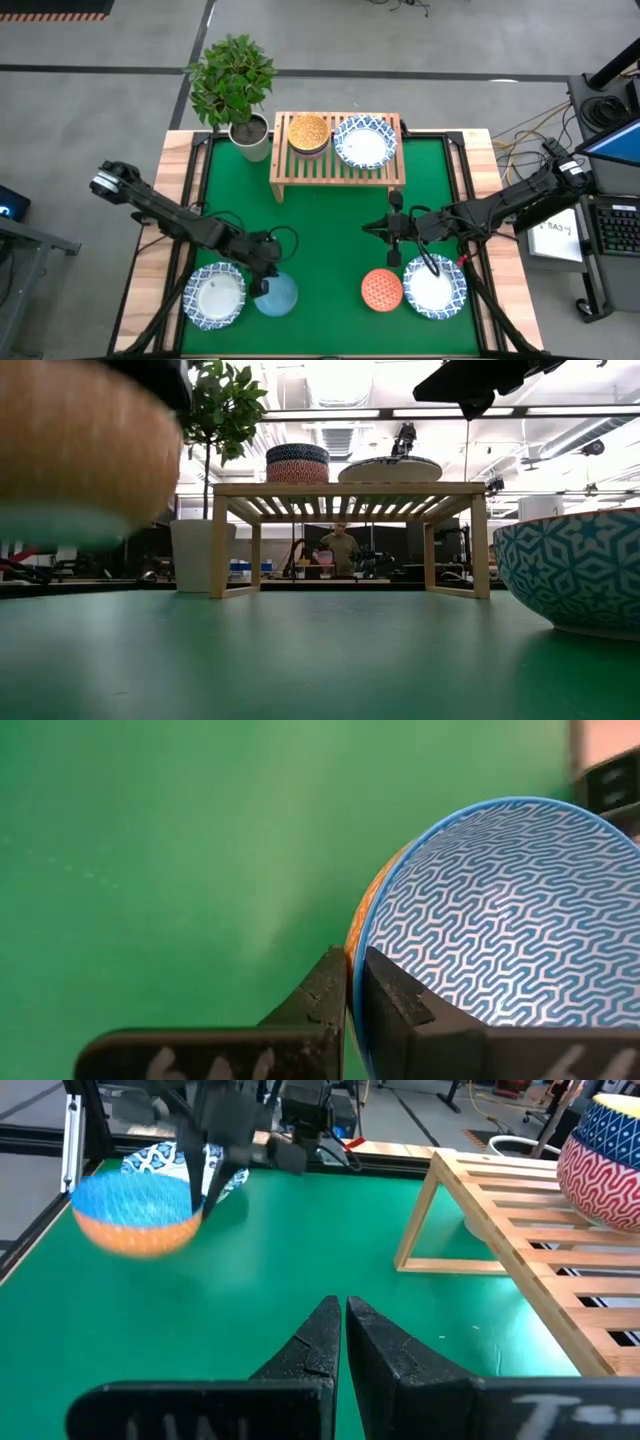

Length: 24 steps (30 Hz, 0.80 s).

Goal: Place and stack bowls onto a shelf
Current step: Stack the light blue bowl on top of the yellow bowl on the shelf

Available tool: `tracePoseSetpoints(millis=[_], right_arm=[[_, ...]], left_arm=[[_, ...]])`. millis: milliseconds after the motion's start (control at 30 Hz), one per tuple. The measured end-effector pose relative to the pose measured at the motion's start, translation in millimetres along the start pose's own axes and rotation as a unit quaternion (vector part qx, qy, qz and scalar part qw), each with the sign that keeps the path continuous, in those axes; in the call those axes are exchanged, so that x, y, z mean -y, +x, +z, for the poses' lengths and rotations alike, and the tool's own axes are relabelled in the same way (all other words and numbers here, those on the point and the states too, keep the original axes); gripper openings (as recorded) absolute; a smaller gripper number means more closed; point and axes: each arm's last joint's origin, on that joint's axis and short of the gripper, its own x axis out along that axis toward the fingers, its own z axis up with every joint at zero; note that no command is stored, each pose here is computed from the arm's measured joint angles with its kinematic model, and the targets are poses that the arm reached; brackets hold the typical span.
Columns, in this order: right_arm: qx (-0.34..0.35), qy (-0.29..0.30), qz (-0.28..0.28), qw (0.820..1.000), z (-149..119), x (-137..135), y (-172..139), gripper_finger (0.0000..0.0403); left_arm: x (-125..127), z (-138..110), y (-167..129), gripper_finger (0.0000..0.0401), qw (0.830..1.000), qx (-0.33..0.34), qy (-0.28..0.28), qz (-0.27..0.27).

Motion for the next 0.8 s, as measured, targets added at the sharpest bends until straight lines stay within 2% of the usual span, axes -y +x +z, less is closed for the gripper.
tracePoseSetpoints(millis=[167, 367, 600, 800], right_arm=[[0.0, -0.009, 0.0, 1.0, 0.0, 0.0, 0.0, 0.0011], [0.0, -0.021, 0.0, 1.0, -0.1, 0.0, -0.1, 0.0011], [-0.004, -0.035, 0.0, 0.999, -0.8, 0.2, 0.0, 0.0011], [-0.004, -0.054, 0.004, 0.999, -0.9, 0.0, 0.0, 0.0011]], left_arm=[[3.4, 18.0, -37.9, 0.0002, 0.999, 0.03, -0.018, -0.009], [-1.4, 47.5, -75.8, 0.0001, 0.996, 0.052, -0.058, 0.05], [-12.3, 89.1, -134.2, 0.0001, 0.993, 0.063, -0.048, 0.092], [-35.1, 115.1, -178.1, 0.0, 0.985, 0.095, -0.063, 0.131]])
